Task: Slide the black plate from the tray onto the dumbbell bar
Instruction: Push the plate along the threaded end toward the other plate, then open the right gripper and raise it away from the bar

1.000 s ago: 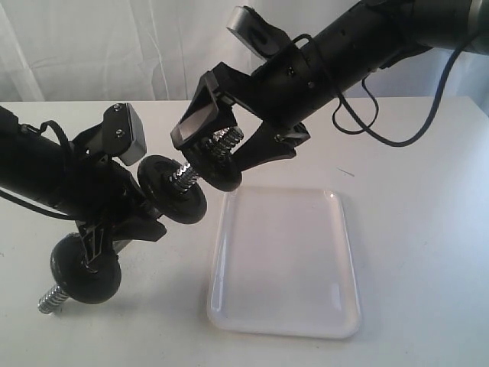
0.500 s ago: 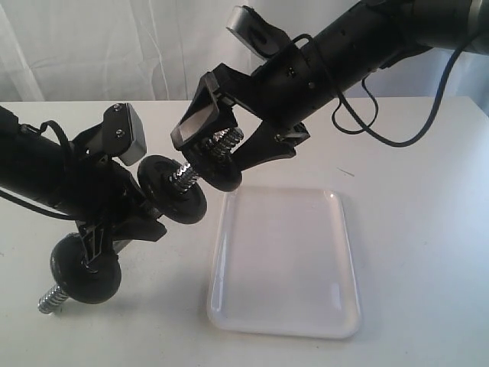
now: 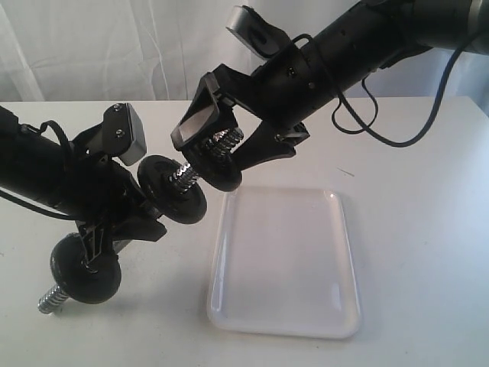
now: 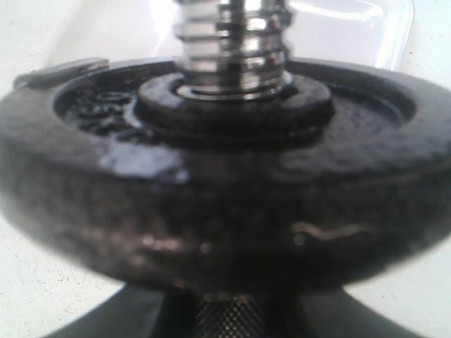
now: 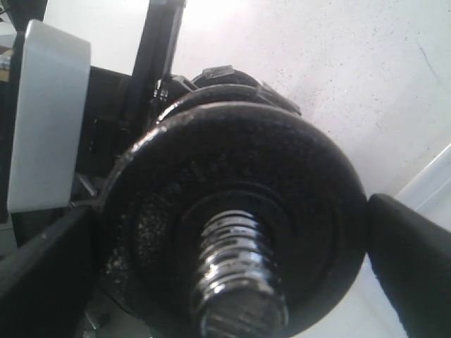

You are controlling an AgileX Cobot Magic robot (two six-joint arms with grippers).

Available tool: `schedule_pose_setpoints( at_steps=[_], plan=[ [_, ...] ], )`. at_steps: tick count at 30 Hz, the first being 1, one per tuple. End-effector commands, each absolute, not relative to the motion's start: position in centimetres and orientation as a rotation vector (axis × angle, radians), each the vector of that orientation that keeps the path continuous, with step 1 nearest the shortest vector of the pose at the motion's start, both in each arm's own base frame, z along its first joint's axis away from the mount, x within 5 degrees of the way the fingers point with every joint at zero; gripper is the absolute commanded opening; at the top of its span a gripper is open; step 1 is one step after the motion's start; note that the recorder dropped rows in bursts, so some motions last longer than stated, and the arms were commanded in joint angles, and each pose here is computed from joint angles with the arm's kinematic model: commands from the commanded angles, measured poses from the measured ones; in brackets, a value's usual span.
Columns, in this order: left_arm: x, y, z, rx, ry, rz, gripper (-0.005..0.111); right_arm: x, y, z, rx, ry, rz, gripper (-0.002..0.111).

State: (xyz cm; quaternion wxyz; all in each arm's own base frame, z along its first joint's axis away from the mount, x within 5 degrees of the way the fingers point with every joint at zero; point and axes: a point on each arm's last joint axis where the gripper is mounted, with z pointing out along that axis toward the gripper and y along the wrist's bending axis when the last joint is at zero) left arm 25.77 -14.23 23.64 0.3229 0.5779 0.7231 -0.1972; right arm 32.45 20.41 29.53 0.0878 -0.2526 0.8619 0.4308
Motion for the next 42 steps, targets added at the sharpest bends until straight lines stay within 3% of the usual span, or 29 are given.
schedule_pose_setpoints(
  at_steps=[1, 14, 20, 28, 35, 42],
  plan=[
    [25.84, -14.81, 27.17, 1.309, 1.834, -0.611, 0.0, 32.01, 20.31, 29.97, -0.803, 2.545, 1.294, 0.07],
    [25.84, -14.81, 27.17, 1.309, 1.834, -0.611, 0.0, 32.01, 20.31, 29.97, -0.803, 2.545, 1.294, 0.07],
    [25.84, -14.81, 27.17, 1.309, 1.834, -0.611, 0.0, 32.01, 20.31, 29.97, -0.767, 2.568, 1.303, 0.08],
    [25.84, -14.81, 27.17, 1.309, 1.834, -0.611, 0.0, 32.01, 20.31, 29.97, -0.772, 2.565, 1.302, 0.08],
    [25.84, -14.81, 27.17, 1.309, 1.834, -0.611, 0.0, 32.01, 20.31, 29.97, -0.772, 2.565, 1.302, 0.105],
    [25.84, -14.8, 27.16, 1.311, 1.834, -0.61, 0.0, 32.01, 20.29, 29.95, -0.792, 2.556, 1.292, 0.105]
  ],
)
